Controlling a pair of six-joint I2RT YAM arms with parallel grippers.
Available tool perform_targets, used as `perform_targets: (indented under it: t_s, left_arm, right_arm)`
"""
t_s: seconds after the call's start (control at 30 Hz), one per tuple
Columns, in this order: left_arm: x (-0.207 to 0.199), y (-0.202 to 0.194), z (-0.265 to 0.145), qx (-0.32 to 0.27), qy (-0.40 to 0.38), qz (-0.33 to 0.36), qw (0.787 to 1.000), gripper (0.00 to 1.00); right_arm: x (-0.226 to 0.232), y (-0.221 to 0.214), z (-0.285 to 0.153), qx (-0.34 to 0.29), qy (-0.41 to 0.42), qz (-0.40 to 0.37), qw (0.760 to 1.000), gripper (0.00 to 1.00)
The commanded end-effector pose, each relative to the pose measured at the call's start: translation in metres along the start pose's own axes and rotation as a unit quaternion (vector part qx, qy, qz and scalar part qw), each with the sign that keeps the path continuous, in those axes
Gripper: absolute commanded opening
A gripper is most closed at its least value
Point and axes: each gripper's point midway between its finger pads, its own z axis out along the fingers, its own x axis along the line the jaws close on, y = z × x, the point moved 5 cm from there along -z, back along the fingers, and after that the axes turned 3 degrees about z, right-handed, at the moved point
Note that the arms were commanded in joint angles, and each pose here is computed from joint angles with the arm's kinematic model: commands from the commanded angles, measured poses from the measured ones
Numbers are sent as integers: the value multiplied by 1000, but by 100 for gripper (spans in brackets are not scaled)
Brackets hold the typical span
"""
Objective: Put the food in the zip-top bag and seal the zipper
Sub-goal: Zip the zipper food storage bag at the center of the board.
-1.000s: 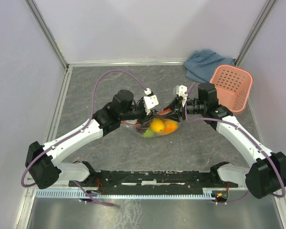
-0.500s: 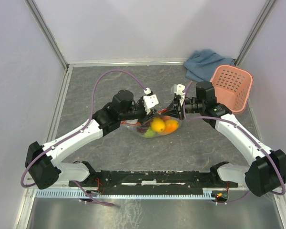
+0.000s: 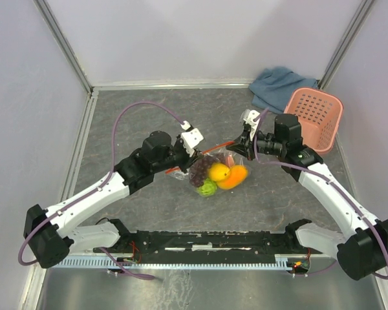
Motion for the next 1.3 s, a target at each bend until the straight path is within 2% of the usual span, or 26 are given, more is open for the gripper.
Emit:
perform_targets:
  t_s: [0.0, 0.33, 0.73, 1.0, 1.27]
  left_arm:
    - [7, -2, -16, -5, 47, -39, 998, 3]
    - [9, -17, -26, 5, 86, -67, 994, 3]
    - [12, -25, -30, 18, 109, -86, 990, 3]
    - [14, -29, -32, 28, 123, -94, 988, 3]
    - [12, -31, -37, 26, 134, -122, 983, 3]
  right_arm:
    - [-20, 11, -13, -24, -96, 0, 995, 2]
    - [-41, -2, -31, -30, -218, 43, 974, 2]
    - [-61, -16, -50, -35, -322, 88, 942, 2]
    - [-75, -18, -61, -34, -368, 105, 923, 2]
    - [-101, -21, -57, -7, -390, 130, 912, 2]
